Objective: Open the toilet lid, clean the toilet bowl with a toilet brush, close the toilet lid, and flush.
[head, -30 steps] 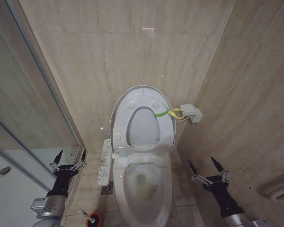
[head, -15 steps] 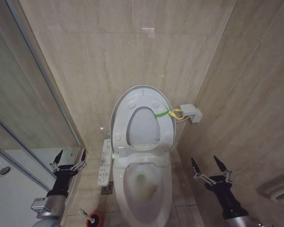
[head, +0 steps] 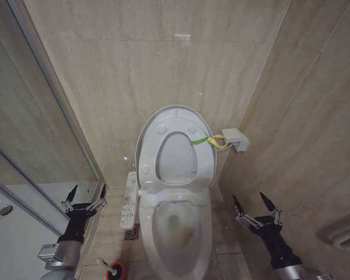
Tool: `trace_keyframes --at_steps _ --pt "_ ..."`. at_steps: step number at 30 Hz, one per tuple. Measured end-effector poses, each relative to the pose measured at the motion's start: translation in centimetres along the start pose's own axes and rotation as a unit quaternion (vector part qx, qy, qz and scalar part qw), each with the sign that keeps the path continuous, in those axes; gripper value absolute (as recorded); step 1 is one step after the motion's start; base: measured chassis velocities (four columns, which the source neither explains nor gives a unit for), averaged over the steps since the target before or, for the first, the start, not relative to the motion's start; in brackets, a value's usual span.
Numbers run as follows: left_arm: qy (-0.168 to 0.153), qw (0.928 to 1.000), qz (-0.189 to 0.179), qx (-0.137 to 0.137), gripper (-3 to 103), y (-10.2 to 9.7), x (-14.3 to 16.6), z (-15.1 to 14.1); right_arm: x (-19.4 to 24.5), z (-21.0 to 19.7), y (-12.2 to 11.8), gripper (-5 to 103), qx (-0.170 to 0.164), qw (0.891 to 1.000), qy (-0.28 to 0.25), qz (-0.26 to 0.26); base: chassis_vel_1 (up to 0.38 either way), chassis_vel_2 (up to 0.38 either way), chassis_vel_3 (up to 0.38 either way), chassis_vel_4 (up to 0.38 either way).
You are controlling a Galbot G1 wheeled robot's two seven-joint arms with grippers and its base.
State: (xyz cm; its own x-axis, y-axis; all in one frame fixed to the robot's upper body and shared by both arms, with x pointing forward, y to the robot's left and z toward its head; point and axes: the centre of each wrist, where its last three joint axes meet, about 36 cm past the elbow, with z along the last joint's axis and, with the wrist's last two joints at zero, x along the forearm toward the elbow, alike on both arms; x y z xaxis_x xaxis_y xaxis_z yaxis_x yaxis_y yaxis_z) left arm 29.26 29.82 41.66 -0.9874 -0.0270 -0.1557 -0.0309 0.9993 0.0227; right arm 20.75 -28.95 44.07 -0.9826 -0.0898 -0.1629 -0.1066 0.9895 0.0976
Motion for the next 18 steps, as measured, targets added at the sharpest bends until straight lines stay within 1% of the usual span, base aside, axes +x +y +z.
trace_keyframes --at_steps 6,10,13,18 --pt "0.0 1.0 0.0 0.0 100 0.0 0.0 0.0 0.0 0.4 0.0 100 -0.005 1.0 -0.004 0.008 0.0 0.0 0.0 0.0" --pt "0.0 1.0 0.0 0.0 100 0.0 0.0 0.0 -0.2 0.6 0.7 100 -0.023 0.999 -0.015 0.025 0.0 0.0 0.0 0.0" --pt "0.0 1.0 0.0 0.0 100 0.0 0.0 0.0 -0.3 0.8 1.0 100 -0.029 0.999 -0.02 0.028 0.0 0.0 0.0 0.0" --pt "0.0 1.0 0.0 0.0 100 0.0 0.0 0.0 -0.5 0.2 0.7 100 -0.022 0.999 -0.026 0.03 0.0 0.0 0.0 0.0"
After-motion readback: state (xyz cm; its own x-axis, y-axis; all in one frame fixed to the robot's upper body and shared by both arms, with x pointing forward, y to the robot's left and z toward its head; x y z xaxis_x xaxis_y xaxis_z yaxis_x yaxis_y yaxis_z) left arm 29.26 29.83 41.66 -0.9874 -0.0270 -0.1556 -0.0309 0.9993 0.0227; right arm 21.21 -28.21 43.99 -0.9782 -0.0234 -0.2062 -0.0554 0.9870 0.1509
